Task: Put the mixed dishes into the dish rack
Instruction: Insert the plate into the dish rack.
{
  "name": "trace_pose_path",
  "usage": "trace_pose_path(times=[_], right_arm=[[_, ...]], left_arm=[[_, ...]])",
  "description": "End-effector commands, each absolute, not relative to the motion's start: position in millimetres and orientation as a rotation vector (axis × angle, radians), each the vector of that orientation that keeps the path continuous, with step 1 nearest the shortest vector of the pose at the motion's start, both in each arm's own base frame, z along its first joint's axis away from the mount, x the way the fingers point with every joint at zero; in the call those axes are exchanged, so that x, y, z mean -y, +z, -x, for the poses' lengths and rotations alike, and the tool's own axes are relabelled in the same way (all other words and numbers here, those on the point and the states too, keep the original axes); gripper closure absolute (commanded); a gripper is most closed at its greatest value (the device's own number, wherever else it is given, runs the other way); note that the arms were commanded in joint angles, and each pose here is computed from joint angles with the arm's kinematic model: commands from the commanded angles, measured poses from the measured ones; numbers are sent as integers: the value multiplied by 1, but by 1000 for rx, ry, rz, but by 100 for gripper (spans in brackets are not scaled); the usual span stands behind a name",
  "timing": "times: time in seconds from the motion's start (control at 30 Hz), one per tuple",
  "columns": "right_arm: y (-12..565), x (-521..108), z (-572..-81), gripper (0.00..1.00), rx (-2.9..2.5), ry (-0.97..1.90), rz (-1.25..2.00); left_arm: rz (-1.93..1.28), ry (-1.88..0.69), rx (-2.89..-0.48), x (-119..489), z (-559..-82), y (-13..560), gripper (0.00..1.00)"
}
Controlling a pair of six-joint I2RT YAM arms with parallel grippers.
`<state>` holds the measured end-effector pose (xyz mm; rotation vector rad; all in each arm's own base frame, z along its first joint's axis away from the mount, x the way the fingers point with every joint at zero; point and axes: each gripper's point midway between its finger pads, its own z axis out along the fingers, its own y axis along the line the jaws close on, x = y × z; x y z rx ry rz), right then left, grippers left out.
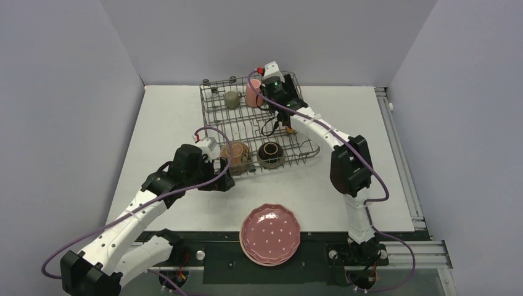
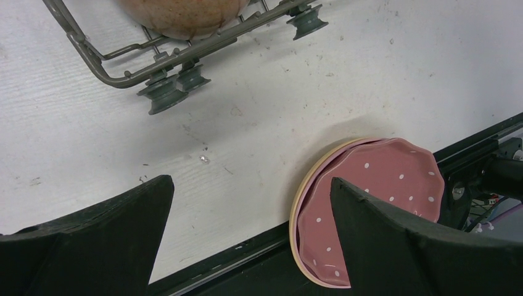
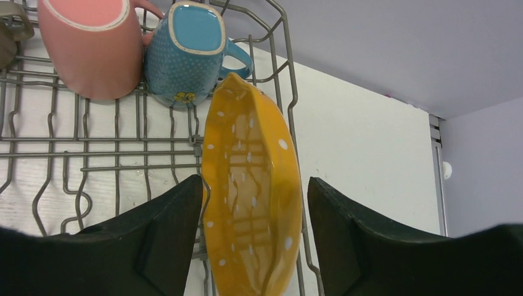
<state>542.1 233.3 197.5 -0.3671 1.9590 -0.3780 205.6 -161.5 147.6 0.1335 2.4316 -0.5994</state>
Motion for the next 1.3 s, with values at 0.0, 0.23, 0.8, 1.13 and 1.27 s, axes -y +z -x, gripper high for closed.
trace_pose_path(times=[0.0, 0.23, 0.8, 1.13, 1.27], right_arm=[[285, -231, -513, 41, -1838, -276, 259], [294, -226, -437, 39, -1851, -126, 221], [170, -209, -201, 51, -2242, 544, 324], [119, -202, -135, 56, -2382, 774, 276], [93, -205, -122, 60, -2446, 782, 273]], left_arm=[[-151, -674, -2399, 172, -206, 156, 4], [-119, -682, -2443, 185, -187, 143, 4], [-130, -810, -2567, 240, -110, 81, 6], [-125, -774, -2621, 247, -83, 49, 26], [-124, -743, -2632, 247, -80, 41, 32]])
